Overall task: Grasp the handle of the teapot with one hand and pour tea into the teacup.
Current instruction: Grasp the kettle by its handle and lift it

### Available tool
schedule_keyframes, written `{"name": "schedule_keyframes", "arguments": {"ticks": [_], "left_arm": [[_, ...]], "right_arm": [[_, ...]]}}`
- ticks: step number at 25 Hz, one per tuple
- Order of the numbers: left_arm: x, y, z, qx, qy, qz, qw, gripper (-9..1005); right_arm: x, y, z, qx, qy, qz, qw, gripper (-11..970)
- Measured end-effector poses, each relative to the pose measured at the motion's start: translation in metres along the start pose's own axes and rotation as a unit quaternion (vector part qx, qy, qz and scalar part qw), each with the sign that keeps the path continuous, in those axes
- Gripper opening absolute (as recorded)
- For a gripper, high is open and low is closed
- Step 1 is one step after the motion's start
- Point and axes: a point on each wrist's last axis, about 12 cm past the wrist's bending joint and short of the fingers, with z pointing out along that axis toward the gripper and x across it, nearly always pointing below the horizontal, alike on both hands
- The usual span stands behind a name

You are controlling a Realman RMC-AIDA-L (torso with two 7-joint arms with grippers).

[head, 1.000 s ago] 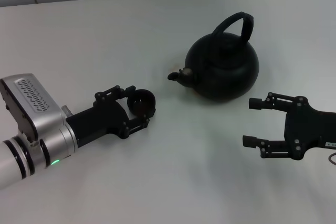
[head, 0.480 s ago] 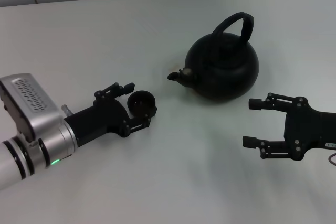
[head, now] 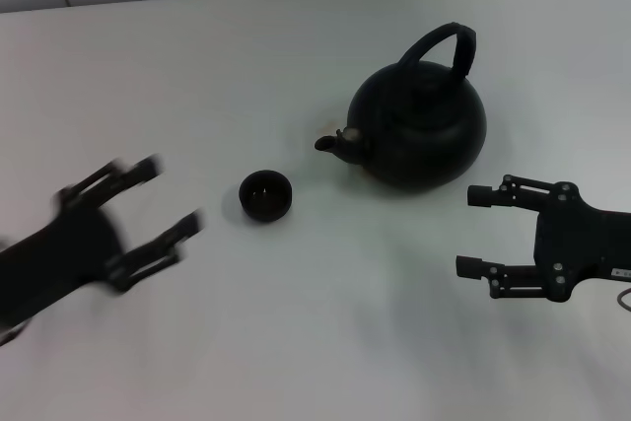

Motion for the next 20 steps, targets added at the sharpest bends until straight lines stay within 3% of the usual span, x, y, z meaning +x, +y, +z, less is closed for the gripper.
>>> {"name": "schedule_keyframes", "arguments": {"ticks": [2, 5, 12, 20], "left_arm": [[-0.001, -0.003, -0.024, -0.010, 0.001, 0.000, 1.000, 793], [0.000, -0.007, -0.041, -0.019, 0.008, 0.001, 1.000, 793], [-0.003, -0.005, -0.046, -0.007, 0.017, 0.005, 1.000, 793], [0.008, -0.003, -0.060, 0.011, 0.111, 0.020, 0.994, 793]], "right_arm": [[0.000, 0.000, 0.000, 0.000, 0.000, 0.000, 1.000, 815], [0.000, 0.000, 0.000, 0.000, -0.001, 0.000, 1.000, 815], [0.000, 0.000, 0.001, -0.001, -0.002, 0.000, 1.000, 816], [0.001, 0.000, 0.001, 0.002, -0.001, 0.001, 1.000, 815]]}}
